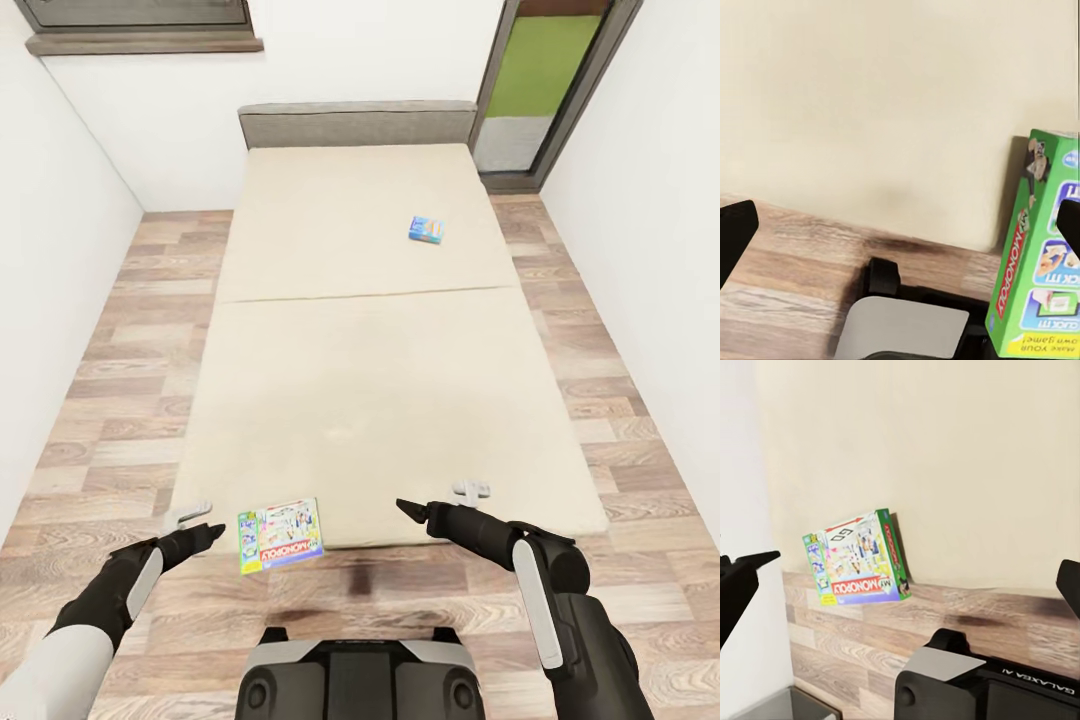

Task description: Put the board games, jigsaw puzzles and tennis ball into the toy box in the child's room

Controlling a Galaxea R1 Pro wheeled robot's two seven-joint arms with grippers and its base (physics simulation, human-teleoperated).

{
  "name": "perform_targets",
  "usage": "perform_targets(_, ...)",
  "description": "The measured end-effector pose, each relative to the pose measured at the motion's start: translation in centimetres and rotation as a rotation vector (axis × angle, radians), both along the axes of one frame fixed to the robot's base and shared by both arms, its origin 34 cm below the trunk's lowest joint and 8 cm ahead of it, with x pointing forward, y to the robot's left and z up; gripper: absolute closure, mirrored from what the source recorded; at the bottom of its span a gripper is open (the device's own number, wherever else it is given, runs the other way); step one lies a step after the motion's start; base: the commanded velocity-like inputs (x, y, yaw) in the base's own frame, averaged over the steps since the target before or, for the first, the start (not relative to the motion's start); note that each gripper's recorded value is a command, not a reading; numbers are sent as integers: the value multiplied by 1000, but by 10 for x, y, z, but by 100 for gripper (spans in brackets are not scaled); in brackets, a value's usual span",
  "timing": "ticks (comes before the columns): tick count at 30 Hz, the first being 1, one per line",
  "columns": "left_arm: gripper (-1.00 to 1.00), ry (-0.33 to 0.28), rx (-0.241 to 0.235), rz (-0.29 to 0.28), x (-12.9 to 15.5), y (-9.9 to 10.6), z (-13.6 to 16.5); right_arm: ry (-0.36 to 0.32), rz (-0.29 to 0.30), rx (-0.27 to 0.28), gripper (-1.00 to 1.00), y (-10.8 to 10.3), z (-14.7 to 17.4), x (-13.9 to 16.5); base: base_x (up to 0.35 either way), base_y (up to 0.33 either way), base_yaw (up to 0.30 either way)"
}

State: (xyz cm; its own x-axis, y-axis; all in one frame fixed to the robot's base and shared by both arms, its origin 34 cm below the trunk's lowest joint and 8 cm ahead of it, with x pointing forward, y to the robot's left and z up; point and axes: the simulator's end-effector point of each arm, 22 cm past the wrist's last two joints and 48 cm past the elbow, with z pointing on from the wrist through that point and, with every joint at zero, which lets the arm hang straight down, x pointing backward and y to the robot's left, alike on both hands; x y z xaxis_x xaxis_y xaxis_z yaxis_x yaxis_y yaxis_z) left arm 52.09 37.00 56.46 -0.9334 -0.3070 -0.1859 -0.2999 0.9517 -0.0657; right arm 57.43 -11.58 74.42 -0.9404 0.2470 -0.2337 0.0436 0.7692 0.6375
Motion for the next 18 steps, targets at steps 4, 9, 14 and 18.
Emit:
perform_targets(4,-100,1,22,-15,1,1,1,-6,0,-1,-100,0,3,2,0,0,0)
perform_targets(9,-100,5,54,-13,2,4,3,-14,0,-1,-100,0,7,4,0,0,0)
perform_targets(14,-100,-26,77,-14,8,2,4,-22,1,-1,-100,0,10,6,0,0,0)
perform_targets(18,-100,-33,107,-22,5,1,3,-28,1,-1,-100,0,13,7,0,0,0)
